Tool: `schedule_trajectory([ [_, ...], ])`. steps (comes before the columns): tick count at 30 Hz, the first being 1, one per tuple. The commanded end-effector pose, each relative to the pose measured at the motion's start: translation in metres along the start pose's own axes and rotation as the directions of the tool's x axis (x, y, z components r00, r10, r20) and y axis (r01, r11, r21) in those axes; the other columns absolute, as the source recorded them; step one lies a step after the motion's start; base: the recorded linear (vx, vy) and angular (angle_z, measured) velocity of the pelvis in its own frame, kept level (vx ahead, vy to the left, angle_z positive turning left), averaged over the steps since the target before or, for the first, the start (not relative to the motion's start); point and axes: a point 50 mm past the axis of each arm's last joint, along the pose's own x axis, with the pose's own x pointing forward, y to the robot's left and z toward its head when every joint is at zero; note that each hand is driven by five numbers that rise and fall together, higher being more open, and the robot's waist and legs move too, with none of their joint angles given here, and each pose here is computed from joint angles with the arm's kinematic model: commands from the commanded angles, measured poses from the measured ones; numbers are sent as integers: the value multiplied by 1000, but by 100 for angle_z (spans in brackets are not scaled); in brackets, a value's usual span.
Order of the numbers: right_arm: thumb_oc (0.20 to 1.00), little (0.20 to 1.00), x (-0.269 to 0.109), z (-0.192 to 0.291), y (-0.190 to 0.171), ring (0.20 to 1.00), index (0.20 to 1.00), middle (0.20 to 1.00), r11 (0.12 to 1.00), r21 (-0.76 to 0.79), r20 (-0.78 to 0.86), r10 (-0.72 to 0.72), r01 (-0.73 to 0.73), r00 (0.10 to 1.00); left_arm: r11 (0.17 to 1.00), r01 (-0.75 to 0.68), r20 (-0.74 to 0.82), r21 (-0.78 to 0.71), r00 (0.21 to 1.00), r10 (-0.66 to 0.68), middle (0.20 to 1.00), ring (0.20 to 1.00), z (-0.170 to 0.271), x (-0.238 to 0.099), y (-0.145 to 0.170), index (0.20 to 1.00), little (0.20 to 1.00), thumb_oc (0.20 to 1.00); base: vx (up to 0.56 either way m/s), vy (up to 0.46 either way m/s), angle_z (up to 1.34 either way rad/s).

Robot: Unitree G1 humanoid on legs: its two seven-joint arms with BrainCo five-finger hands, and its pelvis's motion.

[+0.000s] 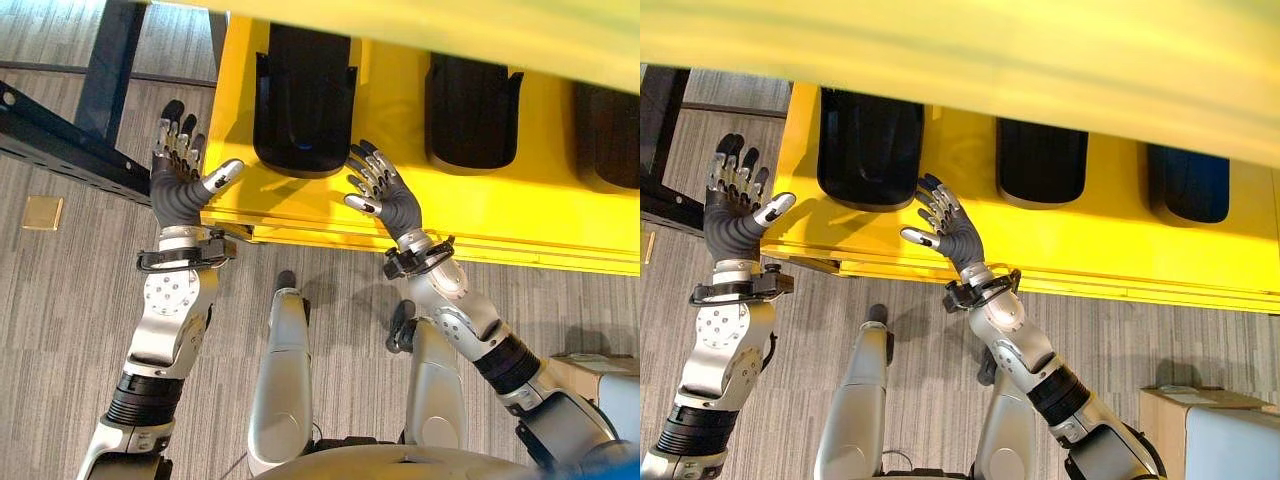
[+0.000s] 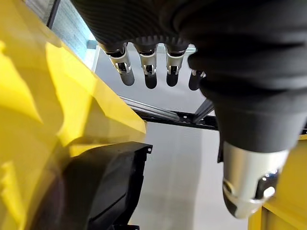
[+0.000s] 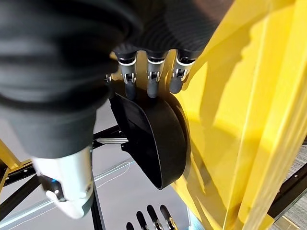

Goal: Move parts from the plastic box to the shelf.

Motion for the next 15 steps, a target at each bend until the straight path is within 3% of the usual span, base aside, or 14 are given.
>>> schedule_trajectory([
  [1, 1000, 1000, 4, 27, 0, 1000, 1000, 1000, 1000, -19, 144, 6, -4, 990, 998, 57, 160, -20, 986, -53, 1000, 1000, 29, 1, -12, 1000, 1000, 1000, 0, 0, 0],
  [7, 1000, 1000, -20, 61, -15, 1000, 1000, 1000, 991, -112, 307, -36, 74, 951, 999, 54, 182, -6, 982, -52, 1000, 1000, 34, -3, -11, 1000, 1000, 1000, 0, 0, 0],
  [15, 1000, 1000, -56, 92, -19, 1000, 1000, 1000, 987, -148, 428, 13, 56, 904, 994, 76, 193, 84, 977, -91, 1000, 1000, 39, -15, -3, 1000, 1000, 1000, -2, -6, -6],
])
